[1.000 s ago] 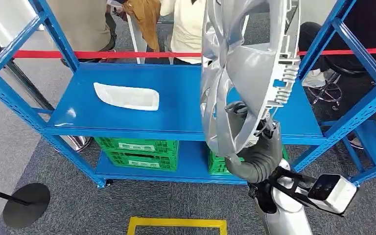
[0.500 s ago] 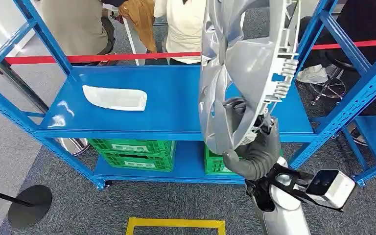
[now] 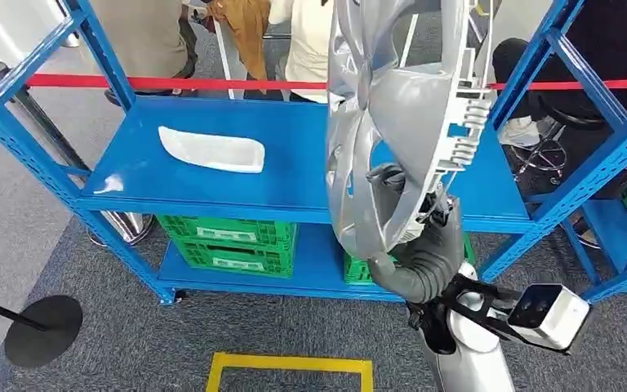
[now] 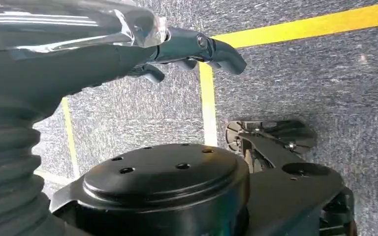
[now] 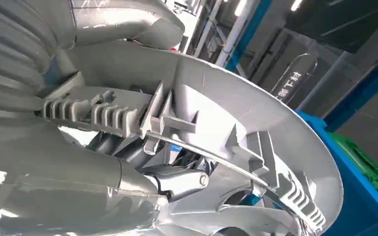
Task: Take the parts from the cabinet and place them on the table.
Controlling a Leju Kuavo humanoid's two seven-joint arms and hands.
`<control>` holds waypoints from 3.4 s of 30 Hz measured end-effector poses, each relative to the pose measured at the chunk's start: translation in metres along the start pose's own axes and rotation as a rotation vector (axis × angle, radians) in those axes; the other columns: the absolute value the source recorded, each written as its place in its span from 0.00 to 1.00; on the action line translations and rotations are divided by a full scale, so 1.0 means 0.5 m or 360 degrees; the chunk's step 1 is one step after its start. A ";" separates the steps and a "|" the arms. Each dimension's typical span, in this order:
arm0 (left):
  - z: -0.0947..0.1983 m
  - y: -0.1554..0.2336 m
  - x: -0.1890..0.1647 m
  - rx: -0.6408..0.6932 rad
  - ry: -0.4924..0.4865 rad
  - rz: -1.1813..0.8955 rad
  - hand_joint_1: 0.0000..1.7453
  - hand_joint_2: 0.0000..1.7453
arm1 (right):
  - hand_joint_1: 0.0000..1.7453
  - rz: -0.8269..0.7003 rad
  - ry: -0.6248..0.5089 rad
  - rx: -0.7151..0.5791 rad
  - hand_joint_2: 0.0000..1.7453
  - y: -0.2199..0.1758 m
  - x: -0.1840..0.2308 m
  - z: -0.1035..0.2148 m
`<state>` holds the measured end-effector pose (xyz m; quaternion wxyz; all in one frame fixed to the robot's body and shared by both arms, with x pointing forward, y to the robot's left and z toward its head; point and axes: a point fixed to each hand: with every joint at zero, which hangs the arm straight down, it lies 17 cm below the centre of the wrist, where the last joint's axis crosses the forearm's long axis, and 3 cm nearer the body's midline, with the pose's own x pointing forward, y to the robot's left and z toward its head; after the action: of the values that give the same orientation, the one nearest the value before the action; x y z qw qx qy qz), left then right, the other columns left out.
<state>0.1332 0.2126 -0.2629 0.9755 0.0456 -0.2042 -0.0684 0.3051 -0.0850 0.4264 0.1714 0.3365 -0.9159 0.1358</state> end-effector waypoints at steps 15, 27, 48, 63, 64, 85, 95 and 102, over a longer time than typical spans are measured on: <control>-0.004 0.013 0.013 0.0006 -0.0037 -0.0020 0.00 1.00 | 1.00 0.0024 0.0025 -0.0032 1.00 0.000 -0.006 0.020; 0.001 0.002 -0.009 -0.0003 0.0010 -0.0027 0.00 1.00 | 1.00 0.0031 0.0009 -0.0033 1.00 -0.002 0.001 0.020; -0.005 0.014 0.011 -0.0003 -0.0026 -0.0054 0.00 1.00 | 1.00 0.0114 -0.0002 -0.0063 1.00 -0.011 0.017 0.018; -0.001 0.006 -0.005 -0.0002 0.0003 -0.0052 0.00 1.00 | 1.00 0.0140 0.0016 -0.0088 1.00 -0.018 0.022 0.027; -0.001 0.006 -0.003 -0.0001 -0.0001 -0.0051 0.00 1.00 | 1.00 0.0141 0.0017 -0.0090 1.00 -0.018 0.021 0.027; -0.001 0.003 -0.012 -0.0023 0.0033 -0.0125 0.00 1.00 | 1.00 0.0230 0.0004 -0.0232 1.00 -0.040 0.048 0.067; -0.002 0.016 -0.005 0.0031 -0.0008 -0.0069 0.00 1.00 | 1.00 0.0188 0.0017 -0.0269 1.00 -0.060 0.047 0.084; -0.006 0.032 0.004 0.0071 -0.0015 -0.0030 0.00 1.00 | 1.00 0.0172 0.0014 -0.0269 1.00 -0.076 0.038 0.066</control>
<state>0.1381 0.2285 -0.2630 0.9725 0.0691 -0.2098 -0.0733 0.3094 -0.1355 0.4093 0.1957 0.2703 -0.9402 0.0686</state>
